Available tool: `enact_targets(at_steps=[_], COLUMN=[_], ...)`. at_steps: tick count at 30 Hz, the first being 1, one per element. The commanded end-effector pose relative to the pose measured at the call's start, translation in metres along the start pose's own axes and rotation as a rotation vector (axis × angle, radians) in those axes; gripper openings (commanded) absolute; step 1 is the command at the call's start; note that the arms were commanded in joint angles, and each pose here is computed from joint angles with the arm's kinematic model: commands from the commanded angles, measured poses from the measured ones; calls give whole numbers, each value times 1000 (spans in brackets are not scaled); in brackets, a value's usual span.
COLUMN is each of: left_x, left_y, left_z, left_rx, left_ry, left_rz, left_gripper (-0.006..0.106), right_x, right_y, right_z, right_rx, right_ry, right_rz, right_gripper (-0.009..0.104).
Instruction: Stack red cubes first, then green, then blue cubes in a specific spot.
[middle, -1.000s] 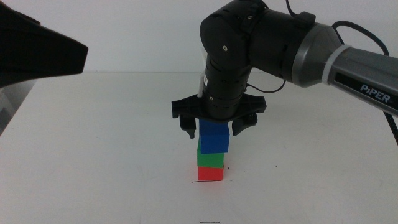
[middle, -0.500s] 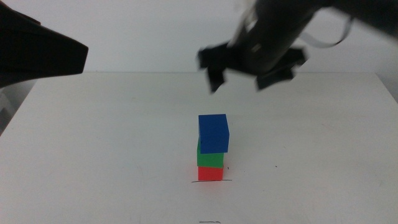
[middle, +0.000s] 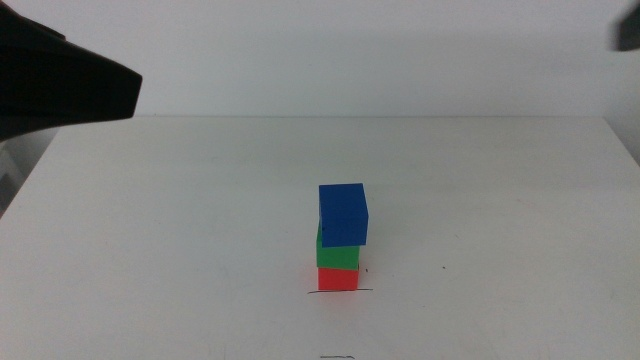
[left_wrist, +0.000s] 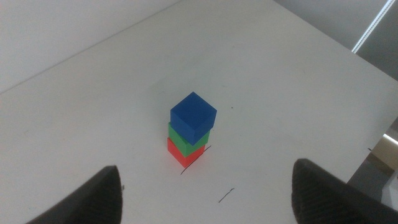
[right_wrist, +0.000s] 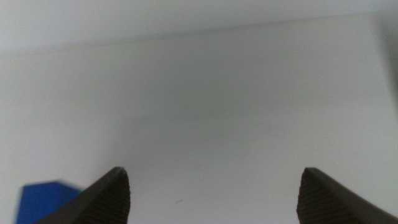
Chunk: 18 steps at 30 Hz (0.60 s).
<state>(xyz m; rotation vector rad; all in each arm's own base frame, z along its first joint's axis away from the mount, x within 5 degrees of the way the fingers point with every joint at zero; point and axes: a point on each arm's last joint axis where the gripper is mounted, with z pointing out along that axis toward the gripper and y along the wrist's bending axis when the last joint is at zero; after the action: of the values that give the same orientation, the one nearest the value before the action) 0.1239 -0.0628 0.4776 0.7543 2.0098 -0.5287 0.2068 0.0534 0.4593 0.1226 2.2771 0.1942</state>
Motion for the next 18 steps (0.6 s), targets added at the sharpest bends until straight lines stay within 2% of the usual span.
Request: enact_targets(at_steps=[1, 7, 18], left_x=[-9, -9, -9], left_y=[-4, -4, -4], left_z=[-5, -5, -5], left_rx=[16, 16, 16], left_ry=[-74, -74, -74], left_rz=[-6, -6, -6], left_gripper=[93, 93, 93], right_x=[0, 16, 13], right_y=[-18, -41, -42], right_z=[-26, -37, -36], right_rx=[6, 40, 43], right_ry=[-163, -217, -255], right_rz=[6, 0, -46], right_gripper=[82, 82, 82])
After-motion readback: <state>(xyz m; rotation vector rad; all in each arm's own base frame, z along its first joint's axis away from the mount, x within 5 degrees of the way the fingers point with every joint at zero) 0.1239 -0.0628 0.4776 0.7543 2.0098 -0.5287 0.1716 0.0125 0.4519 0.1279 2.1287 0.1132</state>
